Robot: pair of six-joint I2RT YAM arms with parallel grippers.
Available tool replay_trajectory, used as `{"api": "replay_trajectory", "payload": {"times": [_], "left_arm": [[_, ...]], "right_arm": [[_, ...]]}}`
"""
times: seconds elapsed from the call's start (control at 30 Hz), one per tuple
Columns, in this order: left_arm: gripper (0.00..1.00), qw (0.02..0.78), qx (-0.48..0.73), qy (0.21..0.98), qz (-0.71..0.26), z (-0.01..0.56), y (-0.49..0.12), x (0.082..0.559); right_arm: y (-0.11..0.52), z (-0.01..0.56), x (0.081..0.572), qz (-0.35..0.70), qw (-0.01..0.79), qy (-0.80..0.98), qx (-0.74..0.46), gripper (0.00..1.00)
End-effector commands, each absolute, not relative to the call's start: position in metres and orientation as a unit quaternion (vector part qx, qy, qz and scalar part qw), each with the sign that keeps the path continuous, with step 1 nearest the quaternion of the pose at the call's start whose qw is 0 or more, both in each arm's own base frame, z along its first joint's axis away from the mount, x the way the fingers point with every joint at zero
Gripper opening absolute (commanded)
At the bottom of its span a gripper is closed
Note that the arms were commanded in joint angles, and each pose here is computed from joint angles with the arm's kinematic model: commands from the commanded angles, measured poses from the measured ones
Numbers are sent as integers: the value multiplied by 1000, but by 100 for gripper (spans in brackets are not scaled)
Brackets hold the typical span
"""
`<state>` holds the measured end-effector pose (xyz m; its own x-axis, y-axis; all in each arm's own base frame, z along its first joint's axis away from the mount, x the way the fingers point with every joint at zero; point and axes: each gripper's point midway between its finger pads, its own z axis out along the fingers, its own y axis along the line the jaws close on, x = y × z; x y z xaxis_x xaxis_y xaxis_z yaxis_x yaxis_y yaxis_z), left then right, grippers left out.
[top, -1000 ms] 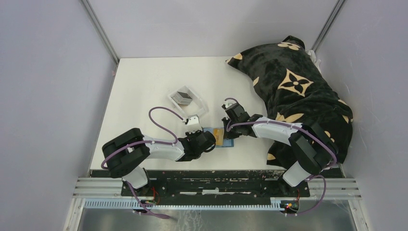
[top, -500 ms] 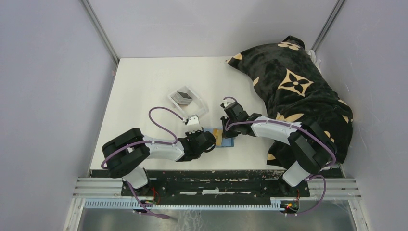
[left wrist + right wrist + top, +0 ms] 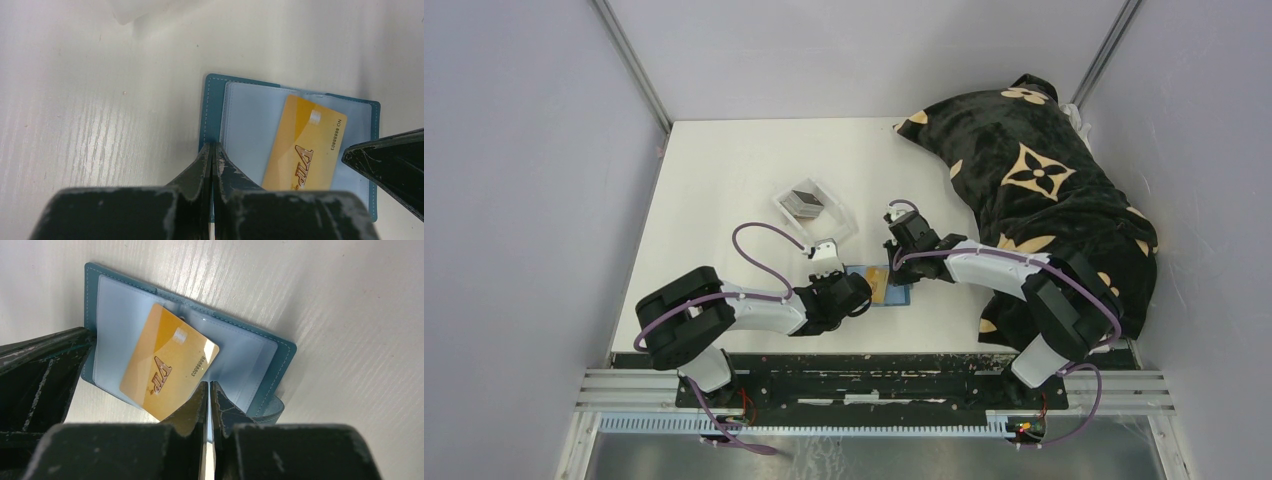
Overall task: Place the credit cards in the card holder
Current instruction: Insert the credit card into the card holder.
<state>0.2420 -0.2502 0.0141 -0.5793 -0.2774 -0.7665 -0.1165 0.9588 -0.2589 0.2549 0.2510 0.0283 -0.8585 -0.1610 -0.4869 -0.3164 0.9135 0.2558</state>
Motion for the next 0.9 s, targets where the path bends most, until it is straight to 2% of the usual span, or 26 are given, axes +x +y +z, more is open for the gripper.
{"api": "replay_trajectory", "payload": {"times": [0.0,0.87], "left_arm": [[4,363,-56,929,48,-44,-179,201],[3,358,-53,931,47,-50,-181,201]], "right_arm": [[261,39,271,166,259,943,-129,9],[278,38,279,191,255,939,-127,9]]}}
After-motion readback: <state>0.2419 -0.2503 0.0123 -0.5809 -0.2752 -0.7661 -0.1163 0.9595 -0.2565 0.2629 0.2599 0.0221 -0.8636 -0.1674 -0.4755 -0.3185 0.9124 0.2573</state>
